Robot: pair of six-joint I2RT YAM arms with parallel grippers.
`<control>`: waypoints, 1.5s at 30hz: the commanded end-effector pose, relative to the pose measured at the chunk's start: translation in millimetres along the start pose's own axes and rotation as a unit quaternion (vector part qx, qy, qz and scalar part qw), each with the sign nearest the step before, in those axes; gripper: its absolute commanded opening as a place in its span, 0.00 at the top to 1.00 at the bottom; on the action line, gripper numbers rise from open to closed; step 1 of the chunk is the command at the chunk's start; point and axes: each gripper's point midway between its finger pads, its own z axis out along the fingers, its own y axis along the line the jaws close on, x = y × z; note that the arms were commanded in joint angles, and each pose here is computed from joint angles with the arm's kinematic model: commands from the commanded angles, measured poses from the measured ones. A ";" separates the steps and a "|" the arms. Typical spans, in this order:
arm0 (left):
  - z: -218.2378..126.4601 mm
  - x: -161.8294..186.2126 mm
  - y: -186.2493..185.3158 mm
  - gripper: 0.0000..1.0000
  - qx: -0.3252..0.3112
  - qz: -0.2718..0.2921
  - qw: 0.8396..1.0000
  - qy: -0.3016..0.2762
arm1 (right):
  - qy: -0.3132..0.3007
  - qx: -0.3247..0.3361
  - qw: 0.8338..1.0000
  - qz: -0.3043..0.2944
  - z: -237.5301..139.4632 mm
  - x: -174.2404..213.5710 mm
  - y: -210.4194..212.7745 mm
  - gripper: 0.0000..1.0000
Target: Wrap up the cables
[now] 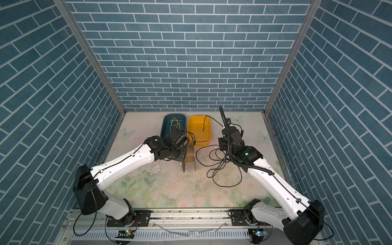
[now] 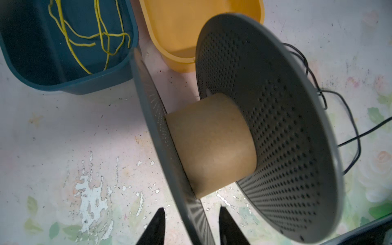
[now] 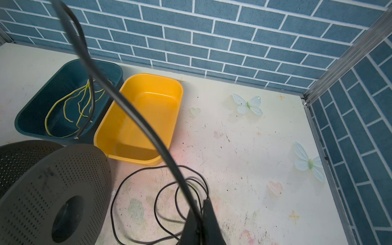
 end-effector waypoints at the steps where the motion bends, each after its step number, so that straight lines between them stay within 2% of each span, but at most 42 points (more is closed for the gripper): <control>1: 7.5 -0.2 1.3 0.63 -0.011 0.013 1.000 0.000 | 0.002 -0.001 1.000 0.010 2.6 3.0 0.7 1.00; 13: 2.5 -19.4 11.9 0.79 -0.007 0.081 0.997 -0.016 | -0.007 -0.014 1.000 0.009 3.4 3.1 4.6 1.00; 20: -5.9 -38.5 14.1 0.87 -0.013 0.155 0.987 -0.031 | -0.016 -0.025 1.000 0.002 6.0 -3.5 10.2 1.00; 27: -1.6 -48.5 14.0 0.87 -0.029 0.198 0.979 -0.026 | -0.018 -0.035 0.999 0.006 9.1 -6.4 15.2 1.00; 31: 6.3 -44.6 15.7 0.82 -0.034 0.201 0.979 -0.015 | -0.020 -0.037 0.999 0.004 8.1 -7.7 15.9 1.00; 36: 0.3 -46.8 17.4 0.61 -0.028 0.188 0.981 -0.040 | -0.020 -0.055 0.998 -0.016 9.3 -1.8 21.8 1.00; 43: -17.6 -50.1 18.9 0.44 0.004 0.160 0.985 -0.065 | -0.025 -0.132 0.990 -0.039 7.0 2.7 48.8 1.00; 45: -20.5 -48.7 20.4 0.42 0.012 0.153 0.986 -0.065 | -0.030 -0.161 0.985 -0.046 4.8 3.8 58.4 1.00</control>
